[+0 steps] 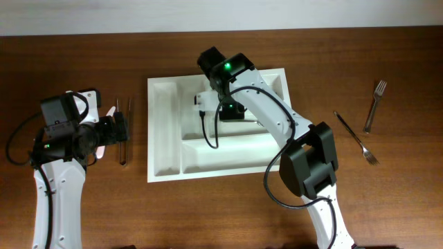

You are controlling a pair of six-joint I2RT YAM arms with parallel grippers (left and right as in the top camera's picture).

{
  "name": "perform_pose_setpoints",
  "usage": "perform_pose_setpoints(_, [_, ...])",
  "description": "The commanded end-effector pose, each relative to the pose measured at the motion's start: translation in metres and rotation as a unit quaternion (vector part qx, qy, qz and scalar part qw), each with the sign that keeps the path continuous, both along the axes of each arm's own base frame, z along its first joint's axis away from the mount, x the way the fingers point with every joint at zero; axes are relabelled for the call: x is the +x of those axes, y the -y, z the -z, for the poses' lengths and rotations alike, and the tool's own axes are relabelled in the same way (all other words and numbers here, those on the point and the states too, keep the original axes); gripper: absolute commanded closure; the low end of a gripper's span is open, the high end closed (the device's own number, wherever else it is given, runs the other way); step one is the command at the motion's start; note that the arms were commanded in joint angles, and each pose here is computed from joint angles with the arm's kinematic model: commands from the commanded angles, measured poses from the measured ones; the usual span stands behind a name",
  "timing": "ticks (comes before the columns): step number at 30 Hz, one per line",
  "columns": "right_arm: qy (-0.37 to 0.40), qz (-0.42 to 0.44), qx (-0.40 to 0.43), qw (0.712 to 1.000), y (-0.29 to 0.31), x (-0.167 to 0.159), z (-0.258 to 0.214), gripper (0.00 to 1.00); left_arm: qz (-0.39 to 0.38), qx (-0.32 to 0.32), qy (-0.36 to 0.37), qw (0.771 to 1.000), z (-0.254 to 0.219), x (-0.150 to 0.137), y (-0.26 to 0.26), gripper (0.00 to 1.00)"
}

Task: Pack container
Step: 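Carry the knife into the tray's middle-right compartment and release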

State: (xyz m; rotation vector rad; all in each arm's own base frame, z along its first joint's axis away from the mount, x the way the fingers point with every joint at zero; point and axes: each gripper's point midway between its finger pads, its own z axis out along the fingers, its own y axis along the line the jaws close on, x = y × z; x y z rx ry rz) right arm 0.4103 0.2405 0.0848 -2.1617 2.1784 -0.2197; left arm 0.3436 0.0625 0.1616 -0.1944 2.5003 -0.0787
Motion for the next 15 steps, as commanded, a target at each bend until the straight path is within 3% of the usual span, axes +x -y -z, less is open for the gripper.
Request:
perform_pose_setpoints(1, [0.107, 0.155, 0.028, 0.982, 0.011, 0.021, -0.076, 0.60, 0.002, 0.009, 0.007, 1.000, -0.007, 0.004, -0.004, 0.01])
perform_pose_setpoints(6, [0.142, 0.339, 0.084, 0.926, 0.055, 0.031, -0.132, 0.56, 0.002, 0.009, 0.007, 1.000, -0.007, 0.004, -0.004, 0.01])
perform_pose_setpoints(8, [0.148, 0.423, 0.106, 0.888, 0.085, 0.039, -0.145, 0.47, 0.002, 0.009, 0.007, 1.000, -0.007, 0.004, -0.004, 0.01])
perform_pose_setpoints(15, [0.089, 0.654, 0.164, 0.734, 0.210, 0.060, -0.134, 0.40, 0.002, 0.009, 0.007, 1.000, -0.007, 0.004, -0.004, 0.01])
